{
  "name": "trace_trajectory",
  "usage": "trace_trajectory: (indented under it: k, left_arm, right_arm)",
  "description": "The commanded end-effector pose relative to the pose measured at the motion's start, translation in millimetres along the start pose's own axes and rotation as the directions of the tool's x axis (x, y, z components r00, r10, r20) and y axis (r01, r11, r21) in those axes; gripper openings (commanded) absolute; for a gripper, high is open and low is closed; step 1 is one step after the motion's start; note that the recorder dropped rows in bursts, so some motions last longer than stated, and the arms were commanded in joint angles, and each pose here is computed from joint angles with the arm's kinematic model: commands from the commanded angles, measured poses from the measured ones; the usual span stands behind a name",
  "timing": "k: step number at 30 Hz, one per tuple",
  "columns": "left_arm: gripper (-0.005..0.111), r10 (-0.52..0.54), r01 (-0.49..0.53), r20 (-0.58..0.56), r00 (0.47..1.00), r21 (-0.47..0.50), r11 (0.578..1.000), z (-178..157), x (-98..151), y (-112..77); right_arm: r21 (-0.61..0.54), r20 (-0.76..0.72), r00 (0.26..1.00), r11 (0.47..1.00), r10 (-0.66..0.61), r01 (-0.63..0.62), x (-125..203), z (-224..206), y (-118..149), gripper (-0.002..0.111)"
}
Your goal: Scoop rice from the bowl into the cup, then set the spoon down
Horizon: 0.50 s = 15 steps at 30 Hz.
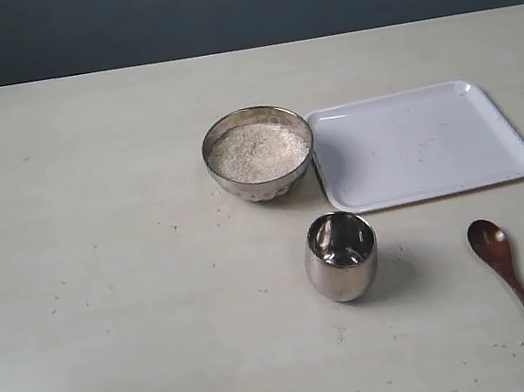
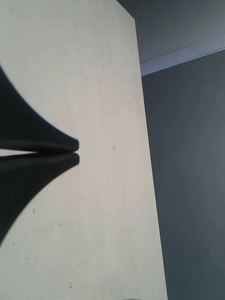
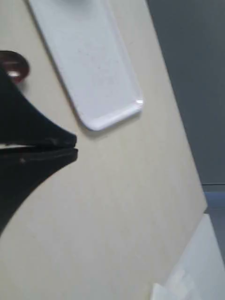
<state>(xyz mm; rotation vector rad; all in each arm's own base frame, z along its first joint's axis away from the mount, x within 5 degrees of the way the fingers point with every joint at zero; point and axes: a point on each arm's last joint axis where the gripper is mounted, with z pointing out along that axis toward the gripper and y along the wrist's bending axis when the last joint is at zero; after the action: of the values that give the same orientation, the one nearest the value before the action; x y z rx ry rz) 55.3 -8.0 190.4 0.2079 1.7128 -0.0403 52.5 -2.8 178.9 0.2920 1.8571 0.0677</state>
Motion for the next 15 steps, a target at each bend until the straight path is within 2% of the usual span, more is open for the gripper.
trace_trajectory:
  k: [1, 4, 10, 12, 13, 14, 15]
  left_arm:
    - [0.001, 0.001, -0.001, 0.01, 1.0, 0.003, 1.0, -0.7, -1.7, 0.0]
    - [0.001, 0.001, -0.001, 0.01, 1.0, 0.003, 1.0, -0.7, -1.7, 0.0]
    - [0.001, 0.001, -0.001, 0.01, 1.0, 0.003, 1.0, -0.7, -1.7, 0.0]
    - [0.001, 0.001, -0.001, 0.01, 1.0, 0.003, 1.0, -0.7, -1.7, 0.0]
    - [0.001, 0.001, -0.001, 0.01, 1.0, 0.003, 1.0, -0.7, -1.7, 0.0]
    - [0.001, 0.001, -0.001, 0.01, 1.0, 0.003, 1.0, -0.7, -1.7, 0.0]
    - [0.001, 0.001, -0.001, 0.01, 1.0, 0.003, 1.0, -0.7, -1.7, 0.0]
  right_arm:
    - [0.022, 0.194, 0.98, 0.999, -0.05, 0.046, -16.5, -1.6, -1.3, -0.001]
    - [0.062, 0.281, 0.948, 0.989, -0.147, 0.135, -24.9, -3.7, -2.0, -0.001]
    - [0.06, 0.451, 0.881, 0.99, -0.142, 0.129, -40.2, -9.8, 0.4, -0.001]
    - [0.055, 0.542, 0.831, 0.991, -0.129, 0.118, -48.3, -14.5, 1.6, -0.001]
    - [0.023, 0.587, 0.807, 0.998, -0.064, 0.063, -52.3, -17.2, 1.5, -0.001]
    - [-0.041, 0.642, 0.765, 0.998, 0.06, -0.044, -57.3, -21.1, 0.1, -0.001]
    - [-0.132, 0.68, 0.702, 0.977, 0.213, -0.168, -61.8, -25.1, -2.1, -0.001]
